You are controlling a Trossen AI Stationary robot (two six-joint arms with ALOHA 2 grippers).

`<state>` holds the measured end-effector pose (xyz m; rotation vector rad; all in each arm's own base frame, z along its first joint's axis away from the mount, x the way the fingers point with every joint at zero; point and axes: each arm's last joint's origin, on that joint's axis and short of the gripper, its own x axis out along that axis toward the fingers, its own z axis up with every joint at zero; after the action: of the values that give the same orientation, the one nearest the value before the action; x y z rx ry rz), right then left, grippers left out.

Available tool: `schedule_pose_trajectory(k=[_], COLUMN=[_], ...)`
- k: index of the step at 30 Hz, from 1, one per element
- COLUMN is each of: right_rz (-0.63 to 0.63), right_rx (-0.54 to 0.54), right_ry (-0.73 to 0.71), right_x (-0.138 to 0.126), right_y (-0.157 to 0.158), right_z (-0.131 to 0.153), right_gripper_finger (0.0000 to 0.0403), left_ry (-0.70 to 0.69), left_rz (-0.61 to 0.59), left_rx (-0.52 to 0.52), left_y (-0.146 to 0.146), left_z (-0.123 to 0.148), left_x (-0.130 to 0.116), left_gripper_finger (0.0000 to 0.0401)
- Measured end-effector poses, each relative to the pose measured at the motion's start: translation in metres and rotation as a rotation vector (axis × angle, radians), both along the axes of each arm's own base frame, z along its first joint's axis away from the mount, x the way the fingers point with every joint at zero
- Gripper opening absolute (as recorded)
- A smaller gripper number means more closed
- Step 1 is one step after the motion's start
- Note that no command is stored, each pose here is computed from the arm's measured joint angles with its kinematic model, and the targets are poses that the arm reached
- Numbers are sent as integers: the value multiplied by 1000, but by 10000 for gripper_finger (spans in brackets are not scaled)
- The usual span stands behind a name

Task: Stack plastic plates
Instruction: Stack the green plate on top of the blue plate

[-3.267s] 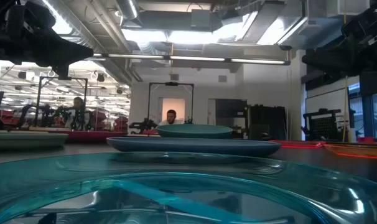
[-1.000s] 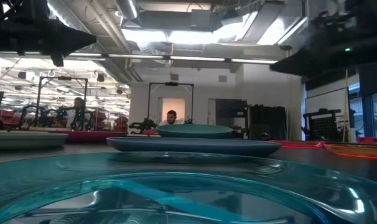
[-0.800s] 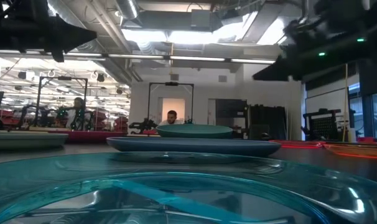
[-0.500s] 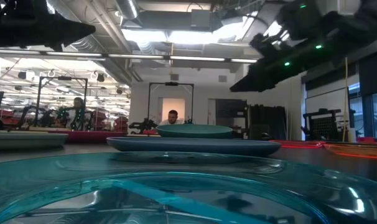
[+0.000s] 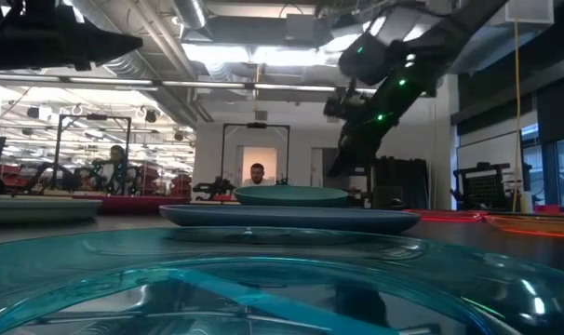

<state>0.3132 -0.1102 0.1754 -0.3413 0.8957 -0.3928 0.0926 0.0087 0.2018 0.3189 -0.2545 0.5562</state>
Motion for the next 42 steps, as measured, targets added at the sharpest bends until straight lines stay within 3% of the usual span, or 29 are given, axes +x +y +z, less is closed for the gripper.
schedule_pose_trajectory(k=[11, 22, 28, 35, 42], right_rz=[60, 127, 171, 211, 288], right_rx=[-18, -60, -82, -104, -141], right_ry=[154, 163, 206, 233, 167], right_x=[3, 6, 7, 7, 14], right_y=[-45, -50, -51, -47, -13], right_z=[-32, -37, -45, -43, -12], right_gripper_finger=[149, 145, 103, 11, 5], left_ry=[-21, -33, -33, -31, -43], left_rz=[-77, -55, -58, -61, -71], left_rx=[57, 31, 31, 33, 13], left_y=[2, 5, 5, 5, 5], left_z=[2, 2, 2, 2, 2], left_x=[0, 0, 0, 0, 0], left_gripper_finger=[1, 1, 1, 1, 1])
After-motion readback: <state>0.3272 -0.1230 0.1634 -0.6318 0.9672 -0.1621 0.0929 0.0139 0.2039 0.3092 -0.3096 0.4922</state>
